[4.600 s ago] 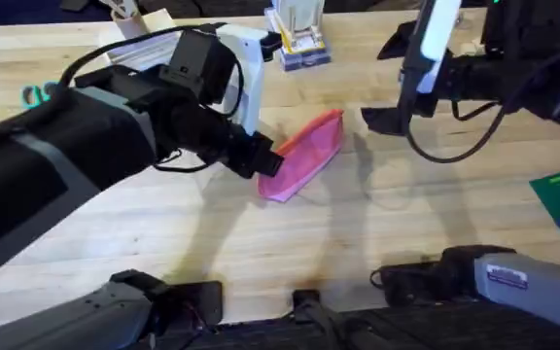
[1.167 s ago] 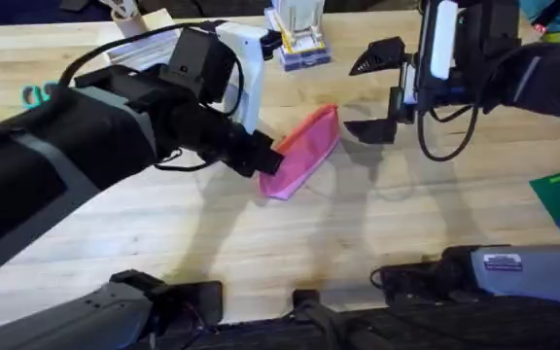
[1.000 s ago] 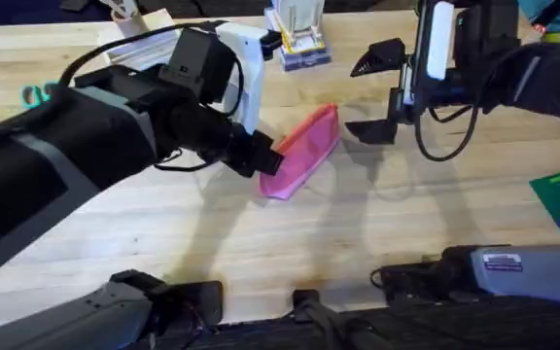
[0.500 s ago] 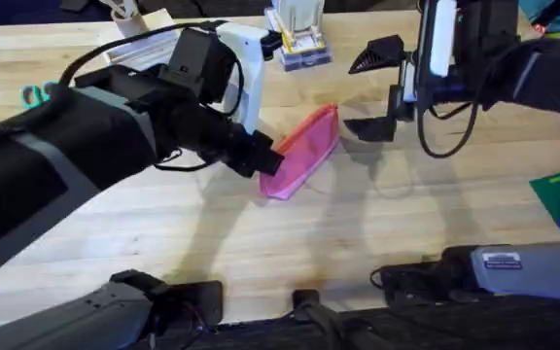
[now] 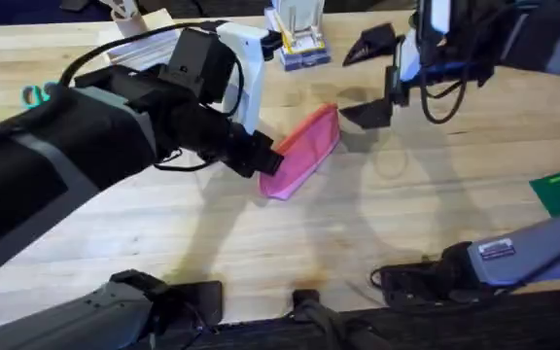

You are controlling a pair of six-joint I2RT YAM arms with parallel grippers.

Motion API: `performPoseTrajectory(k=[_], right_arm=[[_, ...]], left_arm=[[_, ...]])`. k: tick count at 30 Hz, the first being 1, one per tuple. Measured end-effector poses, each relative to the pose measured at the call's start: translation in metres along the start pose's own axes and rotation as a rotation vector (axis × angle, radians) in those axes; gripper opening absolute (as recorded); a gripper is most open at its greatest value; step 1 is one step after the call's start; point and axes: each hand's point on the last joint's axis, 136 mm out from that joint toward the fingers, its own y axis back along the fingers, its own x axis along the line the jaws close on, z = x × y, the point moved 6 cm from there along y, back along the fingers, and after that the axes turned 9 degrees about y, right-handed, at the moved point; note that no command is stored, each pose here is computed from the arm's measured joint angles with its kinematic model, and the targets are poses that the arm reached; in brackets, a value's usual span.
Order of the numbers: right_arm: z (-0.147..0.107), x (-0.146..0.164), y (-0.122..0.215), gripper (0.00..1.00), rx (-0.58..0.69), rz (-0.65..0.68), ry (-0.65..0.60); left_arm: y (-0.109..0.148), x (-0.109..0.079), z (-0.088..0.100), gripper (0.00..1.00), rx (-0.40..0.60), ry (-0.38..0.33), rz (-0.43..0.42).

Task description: Unzip the bag, pick up the pens from the table one at a time and place them inside, then zip the bag closed.

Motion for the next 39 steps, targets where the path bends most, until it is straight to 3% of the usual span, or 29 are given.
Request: performPoseTrajectory(k=[8, 30, 32, 33, 36, 37, 39], right_arm=[[-0.027, 0.018, -0.022, 0.992, -0.012, 0.099, -0.099], [-0.022, 0.017, -0.024, 0.975, -0.056, 0.098, -0.057], [-0.022, 0.018, -0.024, 0.875, -0.056, 0.098, -0.054], [-0.022, 0.018, -0.024, 0.577, -0.057, 0.1, -0.056], [-0.021, 0.019, -0.024, 0.391, -0.058, 0.105, -0.058], [-0.02, 0.019, -0.025, 0.182, -0.062, 0.108, -0.058], [-0.019, 0.02, -0.025, 0.051, -0.065, 0.111, -0.059]], left_arm=[[0.0, 0.0, 0.0, 0.042, 0.001, 0.0, 0.0], [0.0, 0.0, 0.0, 0.042, 0.0, 0.0, 0.0], [0.0, 0.0, 0.0, 0.042, 0.0, 0.0, 0.0], [0.0, 0.0, 0.0, 0.042, 0.0, 0.0, 0.0], [0.0, 0.0, 0.0, 0.042, 0.0, 0.0, 0.0], [0.0, 0.0, 0.0, 0.042, 0.001, 0.0, 0.0], [0.0, 0.0, 0.0, 0.042, 0.001, 0.001, 0.0]])
